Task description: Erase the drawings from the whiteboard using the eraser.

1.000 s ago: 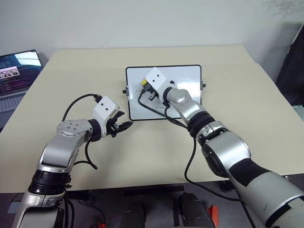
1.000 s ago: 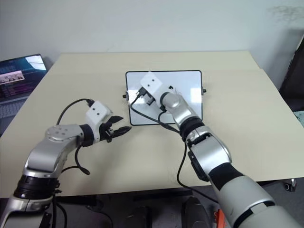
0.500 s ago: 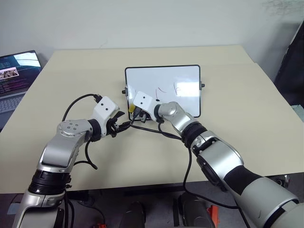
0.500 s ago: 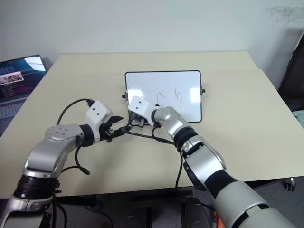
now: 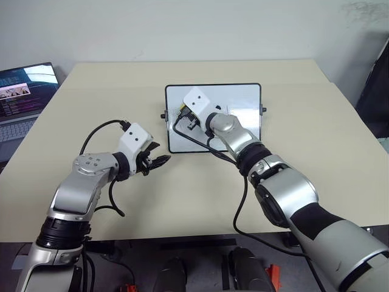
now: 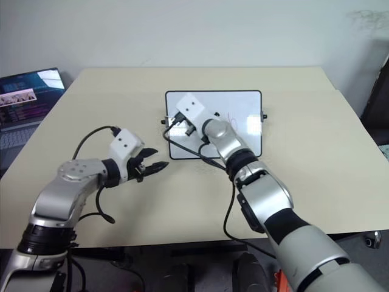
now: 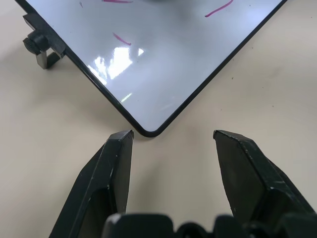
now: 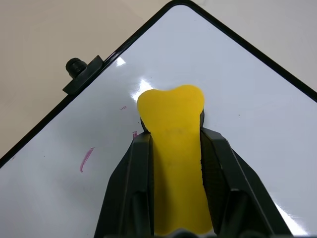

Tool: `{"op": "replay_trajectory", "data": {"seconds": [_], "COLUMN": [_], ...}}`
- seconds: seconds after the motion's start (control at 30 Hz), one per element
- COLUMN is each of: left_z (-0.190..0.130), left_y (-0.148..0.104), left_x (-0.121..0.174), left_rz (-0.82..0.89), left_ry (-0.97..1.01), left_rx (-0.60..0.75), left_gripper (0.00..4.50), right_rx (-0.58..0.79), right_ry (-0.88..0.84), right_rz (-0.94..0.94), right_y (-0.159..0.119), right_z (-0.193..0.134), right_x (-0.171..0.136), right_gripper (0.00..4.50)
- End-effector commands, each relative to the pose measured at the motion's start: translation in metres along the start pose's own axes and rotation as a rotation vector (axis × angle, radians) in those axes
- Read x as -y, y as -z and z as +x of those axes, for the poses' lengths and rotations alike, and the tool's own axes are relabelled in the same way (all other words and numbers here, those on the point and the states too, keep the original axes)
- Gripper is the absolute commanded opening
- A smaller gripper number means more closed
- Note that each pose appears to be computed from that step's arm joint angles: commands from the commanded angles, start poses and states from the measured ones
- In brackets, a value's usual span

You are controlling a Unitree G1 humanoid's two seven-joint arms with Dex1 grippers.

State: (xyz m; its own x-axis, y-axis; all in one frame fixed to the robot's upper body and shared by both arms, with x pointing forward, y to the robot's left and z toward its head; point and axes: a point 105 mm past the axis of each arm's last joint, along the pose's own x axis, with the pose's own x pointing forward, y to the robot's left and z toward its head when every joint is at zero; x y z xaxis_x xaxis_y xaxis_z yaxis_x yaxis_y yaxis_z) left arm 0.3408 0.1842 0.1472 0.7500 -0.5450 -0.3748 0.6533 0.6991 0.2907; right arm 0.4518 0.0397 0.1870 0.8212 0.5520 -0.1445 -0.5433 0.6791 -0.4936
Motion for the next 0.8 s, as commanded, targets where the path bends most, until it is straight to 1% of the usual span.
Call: {"op": "replay_trajectory", "data": {"seconds": [0.03,0.1,0.2,0.43,0.5,0.6,0.73,0.8], "left_z": [-0.003,-0.003,-0.004,-0.006,-0.006,-0.005,-0.003,-0.002], "left_y": [-0.014,-0.014,-0.014,-0.013,-0.013,-0.014,-0.015,-0.015], "left_x": [-0.004,-0.003,-0.004,-0.005,-0.005,-0.005,-0.005,-0.005], "left_rz": [0.036,0.036,0.036,0.037,0.038,0.040,0.042,0.043], "left_ry": [-0.012,-0.012,-0.014,-0.018,-0.018,-0.016,-0.011,-0.010], "left_rx": [0.039,0.038,0.036,0.033,0.032,0.033,0.037,0.037], "left_gripper": [2.79,2.79,2.79,2.79,2.79,2.79,2.79,2.79], "right_rx": [0.016,0.005,-0.066,-0.182,-0.176,-0.159,-0.134,-0.126], "right_ry": [0.006,-0.042,-0.160,-0.309,-0.293,-0.234,-0.037,0.027], "right_rz": [0.019,-0.005,-0.020,-0.013,-0.014,-0.012,0.028,0.039], "right_y": [0.000,0.005,0.026,0.058,0.057,0.051,0.040,0.036], "right_z": [0.001,0.002,0.001,-0.007,-0.007,-0.006,-0.005,-0.006], "right_x": [-0.004,-0.019,-0.047,-0.070,-0.065,-0.050,-0.005,0.011], "right_gripper": [0.96,0.96,0.96,0.96,0.96,0.96,0.96,0.96]}}
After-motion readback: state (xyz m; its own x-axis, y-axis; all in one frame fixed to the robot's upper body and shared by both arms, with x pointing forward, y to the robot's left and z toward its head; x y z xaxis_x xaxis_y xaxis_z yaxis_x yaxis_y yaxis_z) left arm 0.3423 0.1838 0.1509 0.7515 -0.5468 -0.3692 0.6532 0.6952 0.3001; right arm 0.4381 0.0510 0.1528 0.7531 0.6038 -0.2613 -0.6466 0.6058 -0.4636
